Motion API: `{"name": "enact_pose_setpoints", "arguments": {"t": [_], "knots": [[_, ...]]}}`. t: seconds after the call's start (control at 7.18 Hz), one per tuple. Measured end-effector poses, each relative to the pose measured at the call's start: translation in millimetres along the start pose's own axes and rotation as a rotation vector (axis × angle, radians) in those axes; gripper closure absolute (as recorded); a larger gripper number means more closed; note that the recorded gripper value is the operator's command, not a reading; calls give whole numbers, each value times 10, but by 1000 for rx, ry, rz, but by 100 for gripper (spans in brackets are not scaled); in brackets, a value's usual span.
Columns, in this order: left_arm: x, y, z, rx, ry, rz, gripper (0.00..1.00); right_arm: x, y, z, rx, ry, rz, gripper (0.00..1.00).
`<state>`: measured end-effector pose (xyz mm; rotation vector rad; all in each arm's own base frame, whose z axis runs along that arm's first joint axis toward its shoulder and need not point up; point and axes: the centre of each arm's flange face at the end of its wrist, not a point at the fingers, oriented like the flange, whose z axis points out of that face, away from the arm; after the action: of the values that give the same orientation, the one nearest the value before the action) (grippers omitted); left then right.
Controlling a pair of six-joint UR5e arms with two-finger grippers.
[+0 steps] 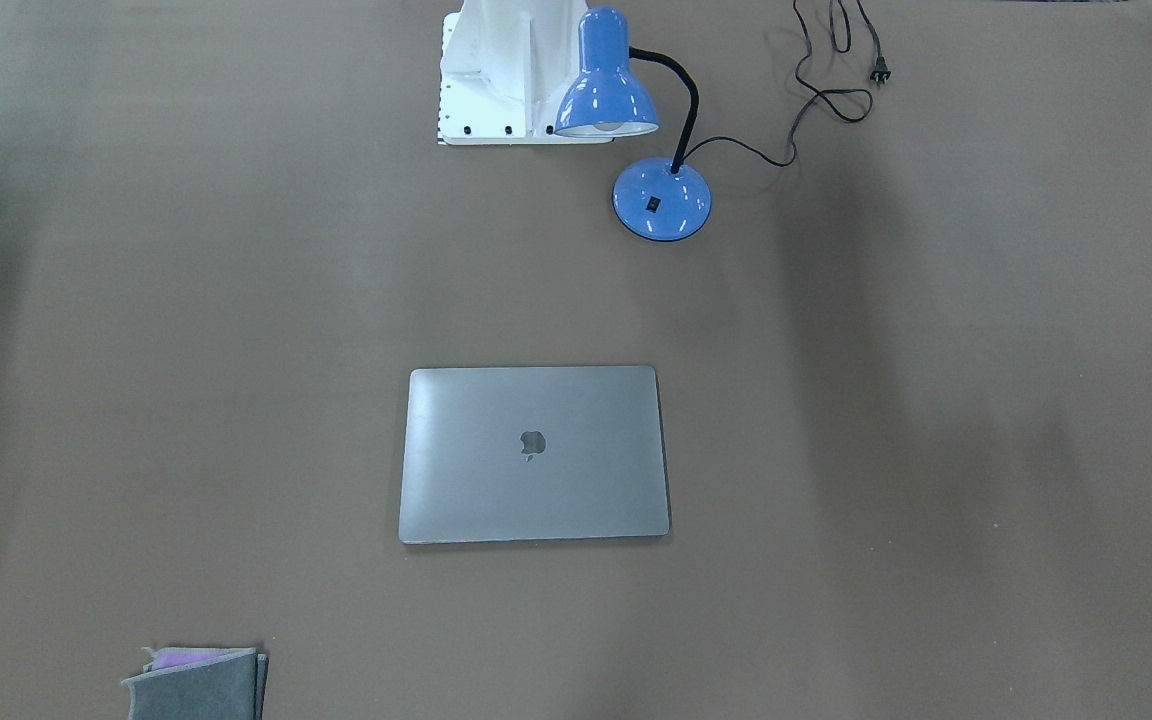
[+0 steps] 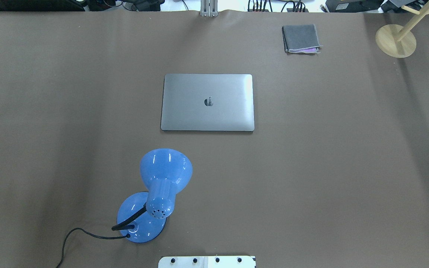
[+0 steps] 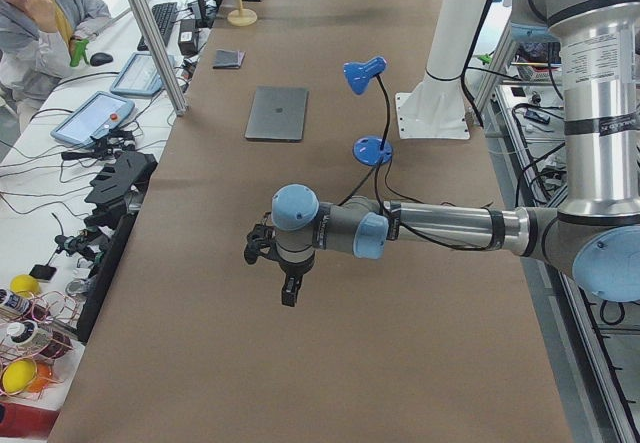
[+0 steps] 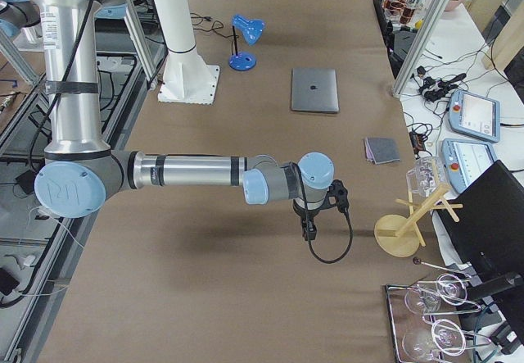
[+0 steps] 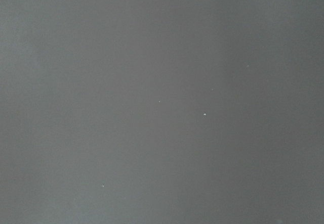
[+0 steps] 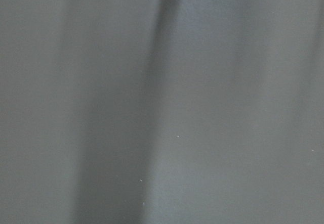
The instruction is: Close laptop
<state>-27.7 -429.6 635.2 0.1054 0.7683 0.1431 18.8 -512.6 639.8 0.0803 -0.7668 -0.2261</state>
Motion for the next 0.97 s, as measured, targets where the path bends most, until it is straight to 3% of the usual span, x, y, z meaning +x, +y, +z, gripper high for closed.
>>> {"name": "enact_pose_setpoints", "arguments": {"t": [0.28,0.97], "knots": [[-106,185,76,-23,-1,-30,2,-45,-115,-63,-34,30,-34,0],[-67,101,-1,2,7,-24,2,-219,-153,-151,-24,38,-72,0]]}}
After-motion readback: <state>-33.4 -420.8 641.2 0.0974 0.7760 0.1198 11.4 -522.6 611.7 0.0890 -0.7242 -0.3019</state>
